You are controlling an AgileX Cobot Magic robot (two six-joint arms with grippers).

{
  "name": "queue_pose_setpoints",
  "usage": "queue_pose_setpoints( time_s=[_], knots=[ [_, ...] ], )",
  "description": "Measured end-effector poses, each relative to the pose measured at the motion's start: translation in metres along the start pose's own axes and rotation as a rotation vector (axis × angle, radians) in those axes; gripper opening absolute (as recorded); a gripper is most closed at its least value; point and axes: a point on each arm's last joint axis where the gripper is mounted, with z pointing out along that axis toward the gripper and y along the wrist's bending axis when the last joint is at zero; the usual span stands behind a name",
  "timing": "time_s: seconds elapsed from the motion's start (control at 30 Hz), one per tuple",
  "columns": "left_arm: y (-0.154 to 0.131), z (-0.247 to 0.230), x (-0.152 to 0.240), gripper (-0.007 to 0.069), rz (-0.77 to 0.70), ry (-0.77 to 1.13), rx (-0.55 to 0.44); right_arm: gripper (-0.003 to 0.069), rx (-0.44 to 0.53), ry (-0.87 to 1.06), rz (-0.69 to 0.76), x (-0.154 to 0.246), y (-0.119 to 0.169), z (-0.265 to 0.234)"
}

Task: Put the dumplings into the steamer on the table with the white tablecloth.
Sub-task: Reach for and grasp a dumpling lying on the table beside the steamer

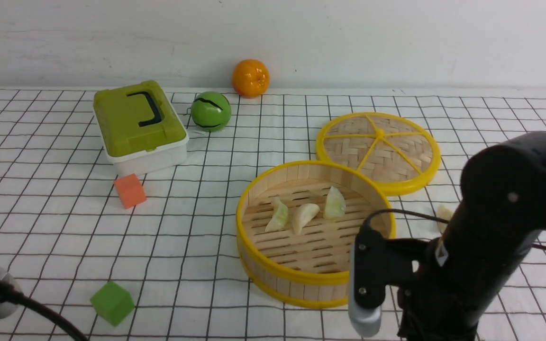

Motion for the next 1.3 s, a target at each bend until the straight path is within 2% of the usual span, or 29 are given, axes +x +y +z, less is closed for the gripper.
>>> queue_pose_setpoints(
  time_s=[0.1, 0.2, 0.33, 0.53, 0.7, 0.87, 0.9, 1.03, 1.13, 1.3],
  knots=[
    [0.001, 0.004, 0.004, -0.0013, -0.001, 0.012, -0.003, 0.047, 0.018, 0.016, -0.019, -0.003, -0.01, 0.017],
    [0.002, 0.008, 0.007, -0.0013, 0.014, 0.017, -0.007, 0.0465, 0.021, 0.043, -0.024, -0.004, -0.018, 0.034],
    [0.003, 0.012, 0.009, -0.0013, 0.029, 0.013, -0.007, 0.043, -0.016, 0.076, -0.011, -0.005, -0.022, 0.052],
    [0.004, 0.016, 0.011, -0.0013, 0.048, 0.007, -0.006, 0.0269, -0.033, 0.117, 0.022, -0.003, -0.026, 0.066],
    [0.004, 0.016, 0.009, -0.0013, 0.05, -0.01, -0.003, 0.0269, -0.011, 0.152, 0.104, -0.004, -0.029, 0.059],
    [0.004, 0.016, 0.009, -0.0013, 0.05, -0.012, -0.003, 0.0269, 0.047, 0.069, 0.183, -0.025, -0.036, 0.017],
    [0.004, 0.016, 0.009, -0.0013, 0.05, -0.014, -0.003, 0.0269, 0.089, -0.004, 0.218, -0.039, -0.041, -0.005],
    [0.004, 0.016, 0.009, -0.0013, 0.05, -0.015, -0.003, 0.0269, 0.163, -0.138, 0.324, -0.064, -0.057, -0.032],
    [0.004, 0.016, 0.009, -0.0013, 0.05, -0.016, -0.002, 0.0269, 0.187, -0.188, 0.385, -0.078, -0.07, -0.029],
    [0.004, 0.016, 0.009, -0.0013, 0.05, -0.016, -0.002, 0.0269, 0.207, -0.193, 0.438, -0.095, -0.098, 0.011]
  ],
)
